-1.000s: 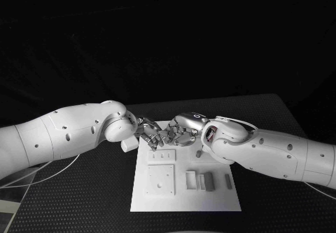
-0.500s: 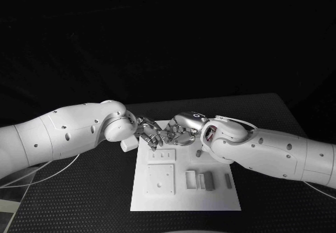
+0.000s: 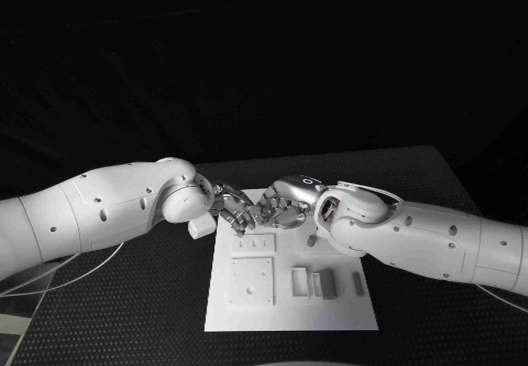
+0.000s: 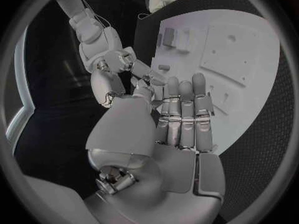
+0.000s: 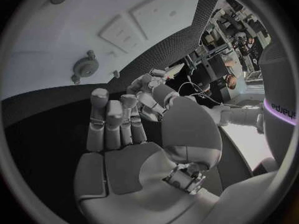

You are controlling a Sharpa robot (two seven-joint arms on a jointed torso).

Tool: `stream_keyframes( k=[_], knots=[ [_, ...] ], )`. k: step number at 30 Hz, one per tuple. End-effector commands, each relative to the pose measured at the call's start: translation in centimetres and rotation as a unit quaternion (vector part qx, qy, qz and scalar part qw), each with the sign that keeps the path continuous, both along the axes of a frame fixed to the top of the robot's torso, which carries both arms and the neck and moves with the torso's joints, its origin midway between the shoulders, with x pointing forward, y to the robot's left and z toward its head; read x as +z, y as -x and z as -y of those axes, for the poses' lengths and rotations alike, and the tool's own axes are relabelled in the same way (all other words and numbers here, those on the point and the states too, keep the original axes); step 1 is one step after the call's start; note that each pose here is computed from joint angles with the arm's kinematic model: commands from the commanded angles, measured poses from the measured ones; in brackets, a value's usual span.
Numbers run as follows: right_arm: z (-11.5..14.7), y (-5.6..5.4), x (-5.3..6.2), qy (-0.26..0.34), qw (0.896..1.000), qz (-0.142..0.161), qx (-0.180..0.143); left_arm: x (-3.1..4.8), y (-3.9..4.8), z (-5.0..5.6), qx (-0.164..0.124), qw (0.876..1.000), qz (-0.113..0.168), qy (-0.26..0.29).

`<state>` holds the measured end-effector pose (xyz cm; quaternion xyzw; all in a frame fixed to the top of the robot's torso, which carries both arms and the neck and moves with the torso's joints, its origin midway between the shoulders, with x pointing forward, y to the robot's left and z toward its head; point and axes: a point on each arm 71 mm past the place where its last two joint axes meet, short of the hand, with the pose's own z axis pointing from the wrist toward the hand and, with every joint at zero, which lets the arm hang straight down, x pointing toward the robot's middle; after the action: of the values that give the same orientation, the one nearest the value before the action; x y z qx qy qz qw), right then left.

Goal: Assemble the parts on the task board

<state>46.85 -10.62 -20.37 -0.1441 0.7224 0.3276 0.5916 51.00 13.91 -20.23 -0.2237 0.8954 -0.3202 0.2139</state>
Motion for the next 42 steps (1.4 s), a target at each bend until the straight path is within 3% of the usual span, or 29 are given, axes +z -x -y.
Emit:
stream_keyframes(
  k=[1, 42],
  knots=[
    [0.04, -0.05, -0.09, 0.007, 1.0, 0.002, -0.003, 0.12, 0.3, 0.55, -0.013, 1.0, -0.007, 0.019],
    [0.13, -0.04, -0.3, 0.012, 1.0, -0.003, -0.004, 0.01, 0.39, 0.48, -0.025, 0.999, -0.014, 0.029]
  ],
)
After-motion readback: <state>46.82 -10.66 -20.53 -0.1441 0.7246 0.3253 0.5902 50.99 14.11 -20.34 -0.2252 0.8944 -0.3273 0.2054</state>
